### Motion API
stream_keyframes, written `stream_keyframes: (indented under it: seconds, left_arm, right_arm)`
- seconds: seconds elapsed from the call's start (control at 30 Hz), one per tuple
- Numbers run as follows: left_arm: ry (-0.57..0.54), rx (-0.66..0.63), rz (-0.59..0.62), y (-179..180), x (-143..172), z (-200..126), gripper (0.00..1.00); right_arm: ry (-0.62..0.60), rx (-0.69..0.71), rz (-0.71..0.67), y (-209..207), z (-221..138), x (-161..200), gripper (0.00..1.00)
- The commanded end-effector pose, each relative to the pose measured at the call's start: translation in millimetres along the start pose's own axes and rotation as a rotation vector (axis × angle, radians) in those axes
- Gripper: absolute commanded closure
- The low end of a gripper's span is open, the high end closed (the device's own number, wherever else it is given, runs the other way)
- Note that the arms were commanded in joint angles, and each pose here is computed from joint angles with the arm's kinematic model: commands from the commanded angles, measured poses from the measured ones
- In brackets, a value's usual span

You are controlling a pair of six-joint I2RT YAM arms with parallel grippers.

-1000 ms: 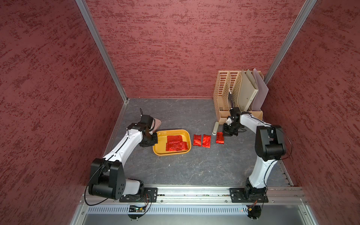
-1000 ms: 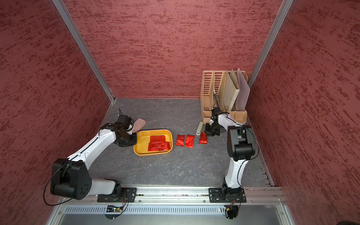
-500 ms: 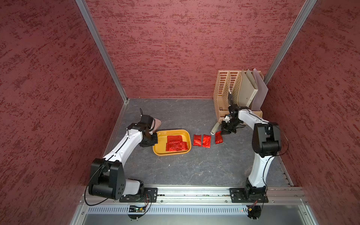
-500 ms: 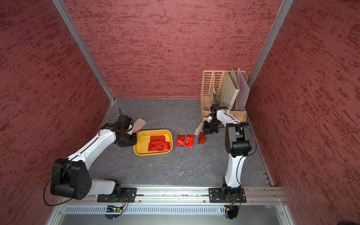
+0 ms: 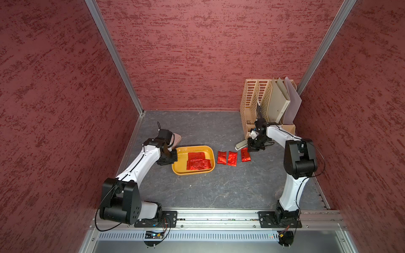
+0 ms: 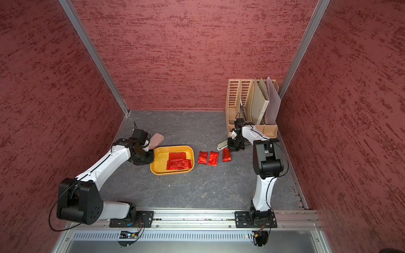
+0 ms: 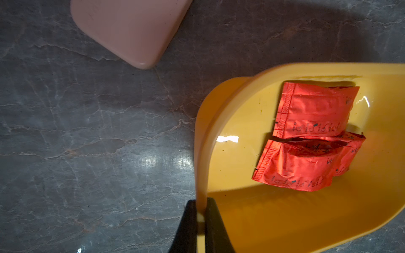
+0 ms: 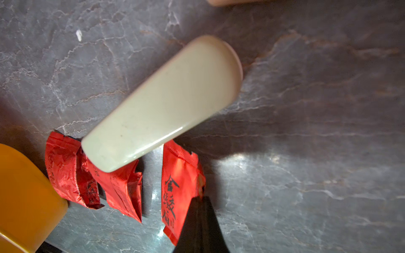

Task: Take the tea bags out of the storage box
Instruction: Adjust the distractor at the center of the board.

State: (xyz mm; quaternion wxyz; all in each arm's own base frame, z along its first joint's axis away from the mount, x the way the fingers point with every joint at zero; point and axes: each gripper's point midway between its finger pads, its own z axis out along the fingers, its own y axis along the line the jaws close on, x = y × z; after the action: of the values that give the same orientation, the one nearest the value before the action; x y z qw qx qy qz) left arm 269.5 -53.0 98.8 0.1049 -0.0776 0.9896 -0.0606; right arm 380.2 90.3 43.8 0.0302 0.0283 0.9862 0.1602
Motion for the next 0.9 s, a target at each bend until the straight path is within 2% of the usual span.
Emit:
stream_keyframes:
  seconds: [0.0, 0.37, 0.47, 0.87]
  left_arm:
    - [-0.028, 0.017, 0.007, -2, -5, -2, 1.00]
    - [-0.031, 0.021, 0.011, -3, -4, -3, 1.00]
    - [-0.030, 0.021, 0.013, -4, -4, -2, 1.00]
    - [-0.022, 0.025, 0.017, -5, -3, -1, 1.00]
  right_arm:
    - [-0.102, 0.017, -0.039, -5, 14, -25, 1.00]
    - [-0.180, -0.132, -0.025, 14, 25, -28, 1.00]
    - [-0.196, -0.103, -0.028, 9, 25, -28, 1.00]
    - [-0.075, -0.052, -0.063, 5, 9, 0, 1.00]
